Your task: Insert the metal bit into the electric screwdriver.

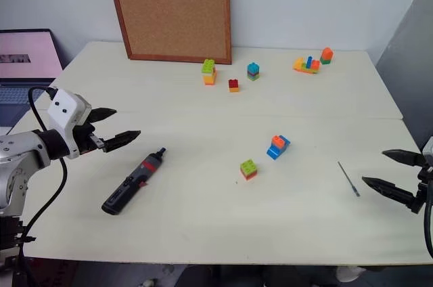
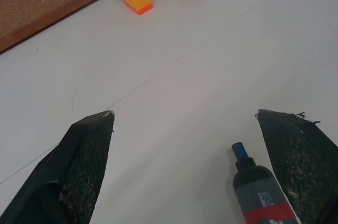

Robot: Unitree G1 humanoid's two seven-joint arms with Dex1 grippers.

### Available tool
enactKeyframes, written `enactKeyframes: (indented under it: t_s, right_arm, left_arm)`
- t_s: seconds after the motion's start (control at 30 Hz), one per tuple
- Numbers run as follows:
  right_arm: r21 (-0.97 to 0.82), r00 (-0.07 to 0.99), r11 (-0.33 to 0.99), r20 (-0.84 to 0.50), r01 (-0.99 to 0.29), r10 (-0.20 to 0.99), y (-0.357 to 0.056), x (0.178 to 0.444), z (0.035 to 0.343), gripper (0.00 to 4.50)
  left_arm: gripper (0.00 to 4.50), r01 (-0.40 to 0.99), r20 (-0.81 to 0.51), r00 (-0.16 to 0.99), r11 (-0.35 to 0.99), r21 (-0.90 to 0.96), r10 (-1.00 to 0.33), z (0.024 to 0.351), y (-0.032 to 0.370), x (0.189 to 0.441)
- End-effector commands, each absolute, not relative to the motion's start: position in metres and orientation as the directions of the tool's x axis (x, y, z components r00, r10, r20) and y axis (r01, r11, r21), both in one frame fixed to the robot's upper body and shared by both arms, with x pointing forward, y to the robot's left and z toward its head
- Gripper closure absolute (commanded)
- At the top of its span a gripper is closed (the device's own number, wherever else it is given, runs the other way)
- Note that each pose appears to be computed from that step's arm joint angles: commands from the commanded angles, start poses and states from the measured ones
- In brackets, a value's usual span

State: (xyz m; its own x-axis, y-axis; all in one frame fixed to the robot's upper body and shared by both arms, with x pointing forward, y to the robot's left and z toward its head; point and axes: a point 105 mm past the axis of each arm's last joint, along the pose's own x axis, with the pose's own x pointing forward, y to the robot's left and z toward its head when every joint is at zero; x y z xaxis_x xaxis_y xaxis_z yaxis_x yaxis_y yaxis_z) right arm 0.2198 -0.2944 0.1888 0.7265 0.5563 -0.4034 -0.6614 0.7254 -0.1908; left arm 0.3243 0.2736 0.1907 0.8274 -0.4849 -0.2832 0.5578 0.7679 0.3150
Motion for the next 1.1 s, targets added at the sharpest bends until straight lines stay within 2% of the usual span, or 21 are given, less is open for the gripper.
enactKeyframes:
  t_s: [0.03,0.13,0.23,0.53,0.67,0.8,1.0,1.1]
  right_arm:
    - [-0.233,0.731,0.710,-0.396,-0.665,0.556,-0.294,0.221,0.198,0.04]
    - [-0.233,0.729,0.706,-0.394,-0.668,0.559,-0.292,0.222,0.197,0.04]
    - [-0.236,0.729,0.705,-0.389,-0.669,0.563,-0.289,0.224,0.195,0.04]
    - [-0.238,0.733,0.703,-0.359,-0.671,0.578,-0.282,0.230,0.195,0.04]
    - [-0.230,0.703,0.669,-0.325,-0.707,0.632,-0.259,0.239,0.191,0.04]
    - [-0.233,0.682,0.643,-0.320,-0.730,0.658,-0.235,0.251,0.184,0.04]
    - [-0.228,0.731,0.695,-0.251,-0.681,0.634,-0.202,0.306,0.164,0.04]
    - [-0.204,0.710,0.680,-0.237,-0.704,0.664,-0.188,0.317,0.159,0.04]
  left_arm:
    - [0.00,0.558,-0.251,0.830,0.758,0.337,-0.499,0.206,0.275,0.321]
    - [0.00,0.542,-0.240,0.840,0.760,0.359,-0.486,0.209,0.276,0.321]
    - [0.00,0.557,-0.154,0.825,0.740,0.375,-0.543,0.223,0.267,0.319]
    - [0.00,0.601,-0.190,0.795,0.704,0.379,-0.577,0.216,0.265,0.315]
    - [0.00,0.702,-0.231,0.702,0.603,0.379,-0.673,0.209,0.235,0.305]
    - [0.00,0.804,-0.243,0.588,0.523,0.284,-0.772,0.204,0.205,0.291]
    - [0.00,0.892,-0.240,0.441,0.391,0.229,-0.865,0.197,0.164,0.280]
    - [0.00,0.918,-0.264,0.381,0.328,0.224,-0.886,0.189,0.152,0.272]
